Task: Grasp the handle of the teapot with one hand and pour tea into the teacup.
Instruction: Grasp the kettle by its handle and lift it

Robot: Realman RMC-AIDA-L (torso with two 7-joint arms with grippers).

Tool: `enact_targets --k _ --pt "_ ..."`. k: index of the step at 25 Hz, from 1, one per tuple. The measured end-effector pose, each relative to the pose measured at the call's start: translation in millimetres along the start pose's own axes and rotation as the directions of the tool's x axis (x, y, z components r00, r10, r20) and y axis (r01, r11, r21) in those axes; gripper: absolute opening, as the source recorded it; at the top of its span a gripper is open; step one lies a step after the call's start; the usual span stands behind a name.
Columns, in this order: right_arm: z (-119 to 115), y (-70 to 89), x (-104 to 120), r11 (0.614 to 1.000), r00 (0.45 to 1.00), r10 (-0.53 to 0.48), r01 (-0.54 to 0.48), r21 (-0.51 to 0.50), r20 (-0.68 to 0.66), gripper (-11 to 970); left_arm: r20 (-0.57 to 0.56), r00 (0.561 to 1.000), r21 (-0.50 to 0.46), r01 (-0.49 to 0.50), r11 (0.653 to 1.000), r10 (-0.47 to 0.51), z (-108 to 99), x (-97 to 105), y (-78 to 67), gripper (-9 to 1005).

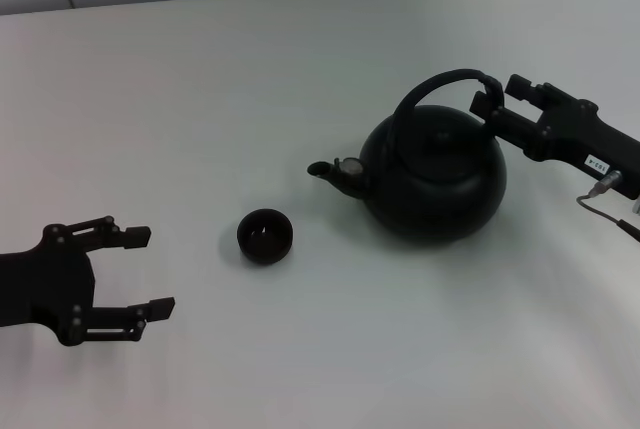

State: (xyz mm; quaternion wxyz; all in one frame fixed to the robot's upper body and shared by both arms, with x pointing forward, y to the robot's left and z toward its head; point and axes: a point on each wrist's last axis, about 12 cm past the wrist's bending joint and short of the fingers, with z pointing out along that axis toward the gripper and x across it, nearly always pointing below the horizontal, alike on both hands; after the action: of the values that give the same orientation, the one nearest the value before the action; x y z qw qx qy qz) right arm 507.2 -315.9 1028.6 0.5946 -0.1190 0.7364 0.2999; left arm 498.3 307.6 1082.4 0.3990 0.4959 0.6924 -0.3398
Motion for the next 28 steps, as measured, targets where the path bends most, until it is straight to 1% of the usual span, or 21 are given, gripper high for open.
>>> enact_targets --k 12,14,16,20,21,27,28 --pt "4.0 1.9 0.7 1.000 1.000 -0.009 0.009 -0.010 -0.005 710 -0.005 1.000 -0.001 -0.007 1.000 0.007 2.5 -2.4 2.7 868" --pt "4.7 3.0 0.0 0.999 0.999 -0.038 0.038 -0.019 0.000 710 -0.004 1.000 -0.001 -0.006 1.000 0.006 2.7 -2.4 2.7 868" --pt "5.7 6.5 0.3 0.996 0.996 -0.086 0.087 -0.035 0.017 666 -0.003 1.000 -0.001 -0.005 1.000 0.005 3.0 -2.4 2.5 868" --pt "7.9 7.8 -0.3 0.995 0.996 -0.092 0.092 -0.041 0.022 577 0.000 1.000 -0.002 -0.003 1.000 0.003 3.4 -2.0 2.0 868" --pt "8.6 7.9 -0.8 0.995 0.995 -0.092 0.093 -0.043 0.023 351 0.001 1.000 -0.004 -0.002 1.000 0.002 3.2 -1.9 2.0 868" --pt "8.7 7.4 -1.1 0.995 0.995 -0.094 0.095 -0.042 0.023 150 0.002 1.000 -0.005 -0.001 1.000 0.001 3.3 -1.7 1.6 868" --pt "8.7 7.3 -1.1 0.995 0.995 -0.094 0.095 -0.041 0.022 150 0.002 1.000 -0.005 -0.001 1.000 0.001 3.3 -1.7 1.6 868"
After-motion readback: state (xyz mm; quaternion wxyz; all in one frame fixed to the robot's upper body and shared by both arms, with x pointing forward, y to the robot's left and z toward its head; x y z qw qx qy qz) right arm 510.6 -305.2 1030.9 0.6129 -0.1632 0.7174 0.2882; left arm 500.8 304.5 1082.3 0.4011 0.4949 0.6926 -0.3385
